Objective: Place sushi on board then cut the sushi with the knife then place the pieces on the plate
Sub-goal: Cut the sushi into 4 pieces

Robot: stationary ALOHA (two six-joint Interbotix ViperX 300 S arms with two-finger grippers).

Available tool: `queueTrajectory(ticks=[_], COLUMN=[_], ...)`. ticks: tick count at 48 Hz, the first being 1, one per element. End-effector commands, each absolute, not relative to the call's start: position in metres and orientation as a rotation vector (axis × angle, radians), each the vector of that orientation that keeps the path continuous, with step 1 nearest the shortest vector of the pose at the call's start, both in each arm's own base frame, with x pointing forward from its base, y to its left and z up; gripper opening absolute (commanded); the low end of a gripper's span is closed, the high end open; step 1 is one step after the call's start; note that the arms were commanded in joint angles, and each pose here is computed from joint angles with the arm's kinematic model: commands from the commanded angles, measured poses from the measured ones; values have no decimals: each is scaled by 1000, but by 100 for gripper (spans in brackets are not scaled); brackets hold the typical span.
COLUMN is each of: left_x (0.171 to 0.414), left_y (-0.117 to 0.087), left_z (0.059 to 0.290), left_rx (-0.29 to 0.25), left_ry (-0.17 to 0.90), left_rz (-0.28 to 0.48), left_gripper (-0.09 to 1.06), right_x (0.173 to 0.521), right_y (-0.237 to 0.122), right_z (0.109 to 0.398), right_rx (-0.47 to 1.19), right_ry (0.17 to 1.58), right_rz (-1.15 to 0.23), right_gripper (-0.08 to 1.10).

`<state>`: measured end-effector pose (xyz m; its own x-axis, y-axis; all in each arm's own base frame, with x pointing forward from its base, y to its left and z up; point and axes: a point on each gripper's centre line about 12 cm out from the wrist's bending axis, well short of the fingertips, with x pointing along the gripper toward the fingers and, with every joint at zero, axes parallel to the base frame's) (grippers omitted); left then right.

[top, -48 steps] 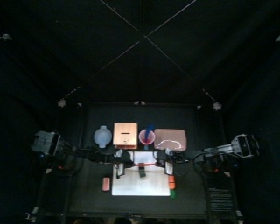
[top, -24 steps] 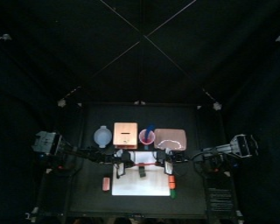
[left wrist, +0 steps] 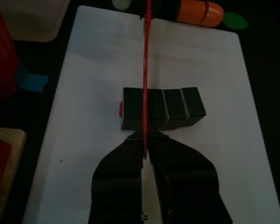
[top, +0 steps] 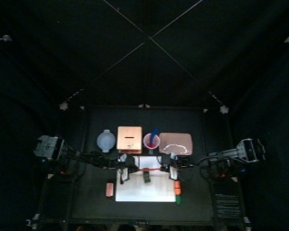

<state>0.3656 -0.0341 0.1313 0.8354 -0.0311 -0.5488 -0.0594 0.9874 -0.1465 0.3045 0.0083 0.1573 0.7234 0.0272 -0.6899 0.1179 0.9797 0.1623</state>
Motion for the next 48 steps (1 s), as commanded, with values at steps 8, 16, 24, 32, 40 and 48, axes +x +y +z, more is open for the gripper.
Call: queueTrajectory(ticks=[8, 16, 24, 32, 40, 48], left_x=[370, 370, 370, 371, 370, 370], left_y=[-37, -40, -40, -40, -39, -37], left_z=[138, 134, 133, 132, 130, 126], left_rx=[-169, -174, -175, -173, -173, -172], left_ry=[560, 570, 575, 575, 581, 593], left_rz=[11, 9, 9, 9, 13, 18], left_gripper=[41, 41, 41, 41, 41, 41], right_x=[307, 307, 306, 307, 308, 307], right_y=[6, 6, 6, 6, 6, 6], right_z=[163, 162, 161, 158, 156, 148], right_rx=[216, 216, 217, 217, 215, 230], right_ry=[741, 743, 749, 758, 765, 794], right_rz=[-60, -60, -61, -62, -62, -70], right_gripper=[33, 33, 33, 33, 33, 33])
